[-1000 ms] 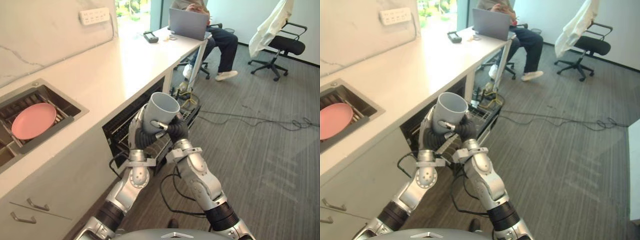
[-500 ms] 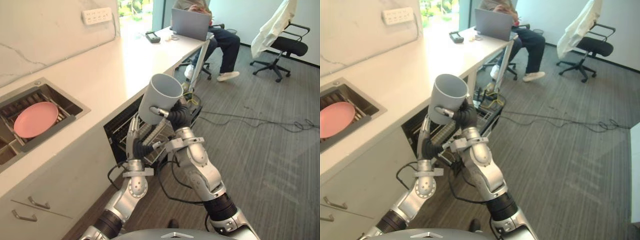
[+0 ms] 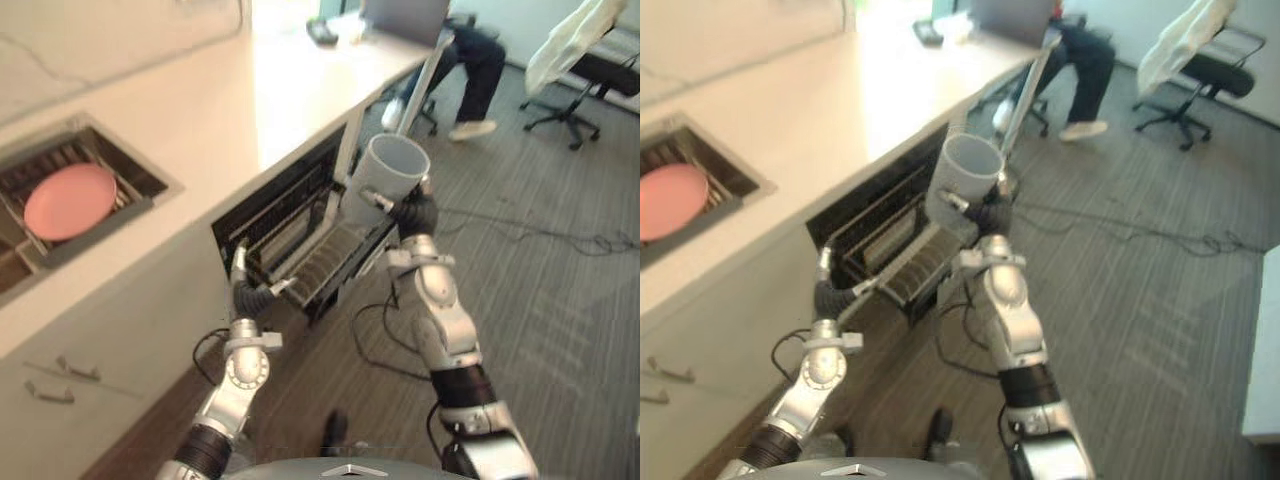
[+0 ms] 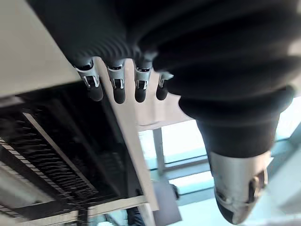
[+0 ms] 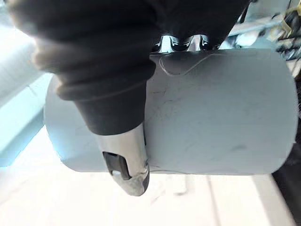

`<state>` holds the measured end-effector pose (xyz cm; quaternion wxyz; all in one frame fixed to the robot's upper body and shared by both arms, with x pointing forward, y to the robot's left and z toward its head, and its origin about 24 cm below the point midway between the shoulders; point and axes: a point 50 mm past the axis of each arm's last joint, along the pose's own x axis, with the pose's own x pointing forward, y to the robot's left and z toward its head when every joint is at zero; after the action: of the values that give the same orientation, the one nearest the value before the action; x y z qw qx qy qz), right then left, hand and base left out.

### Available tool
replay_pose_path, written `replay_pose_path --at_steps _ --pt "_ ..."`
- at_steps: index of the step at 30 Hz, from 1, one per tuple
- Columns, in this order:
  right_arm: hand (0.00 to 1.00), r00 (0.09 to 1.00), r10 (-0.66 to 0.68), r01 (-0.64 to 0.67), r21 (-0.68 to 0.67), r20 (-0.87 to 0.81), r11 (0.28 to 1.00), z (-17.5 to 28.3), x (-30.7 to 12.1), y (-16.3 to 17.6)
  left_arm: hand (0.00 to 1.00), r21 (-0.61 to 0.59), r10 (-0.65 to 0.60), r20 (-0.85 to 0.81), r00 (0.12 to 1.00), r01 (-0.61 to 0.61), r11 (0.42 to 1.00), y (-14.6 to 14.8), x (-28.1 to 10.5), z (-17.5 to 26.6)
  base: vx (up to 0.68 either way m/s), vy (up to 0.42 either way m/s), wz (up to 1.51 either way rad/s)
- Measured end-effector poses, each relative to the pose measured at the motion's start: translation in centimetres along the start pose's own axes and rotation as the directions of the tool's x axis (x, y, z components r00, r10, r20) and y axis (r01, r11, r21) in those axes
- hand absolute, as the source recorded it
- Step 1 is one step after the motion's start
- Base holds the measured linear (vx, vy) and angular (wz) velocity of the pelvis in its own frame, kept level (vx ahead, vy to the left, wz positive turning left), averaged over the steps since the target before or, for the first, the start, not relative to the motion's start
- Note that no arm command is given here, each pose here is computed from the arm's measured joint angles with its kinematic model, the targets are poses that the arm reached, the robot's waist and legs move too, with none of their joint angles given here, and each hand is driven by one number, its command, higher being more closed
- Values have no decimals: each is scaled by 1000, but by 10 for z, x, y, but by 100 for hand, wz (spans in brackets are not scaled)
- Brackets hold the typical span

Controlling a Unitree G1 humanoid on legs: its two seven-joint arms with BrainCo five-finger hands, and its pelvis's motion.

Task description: Walk over to the sink, pick up the cup, carry it to the dishwasher, place the cup inside the dishwasher, then close the dishwasher door

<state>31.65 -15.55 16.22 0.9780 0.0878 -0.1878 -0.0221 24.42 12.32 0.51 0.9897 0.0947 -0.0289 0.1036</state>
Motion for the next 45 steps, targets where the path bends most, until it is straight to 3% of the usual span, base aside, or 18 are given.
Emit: replay_pose_path --at_steps 5,11,17,27,33,34,45 --pt "100 999 -35 34 -188 -3 982 14 30 -35 0 23 19 -233 972 -14 1000 45 -20 -50 -37 16 26" --pt "100 995 -88 64 -367 -48 928 29 68 -53 0 -28 -71 -407 911 65 997 45 -51 -85 45 48 28" --pt "100 976 -136 24 -532 -172 846 32 92 -77 0 -111 -77 -379 922 38 993 46 -53 -85 -7 95 29" --pt "100 920 -127 -147 -628 -370 765 31 110 -84 0 -231 -95 -347 933 13 973 45 -53 -83 -10 22 18" --pt "100 877 -249 -110 -676 -412 729 34 109 -109 0 -241 -108 -357 928 21 970 45 -55 -86 24 -7 14" --pt "0 875 -265 -96 -683 -404 724 37 110 -113 0 -244 -116 -359 926 27 969 45 -56 -87 23 -15 13" --pt "0 903 -244 -61 -669 -353 741 60 121 -107 0 -230 -143 -409 901 50 972 46 -65 -98 7 -4 3"
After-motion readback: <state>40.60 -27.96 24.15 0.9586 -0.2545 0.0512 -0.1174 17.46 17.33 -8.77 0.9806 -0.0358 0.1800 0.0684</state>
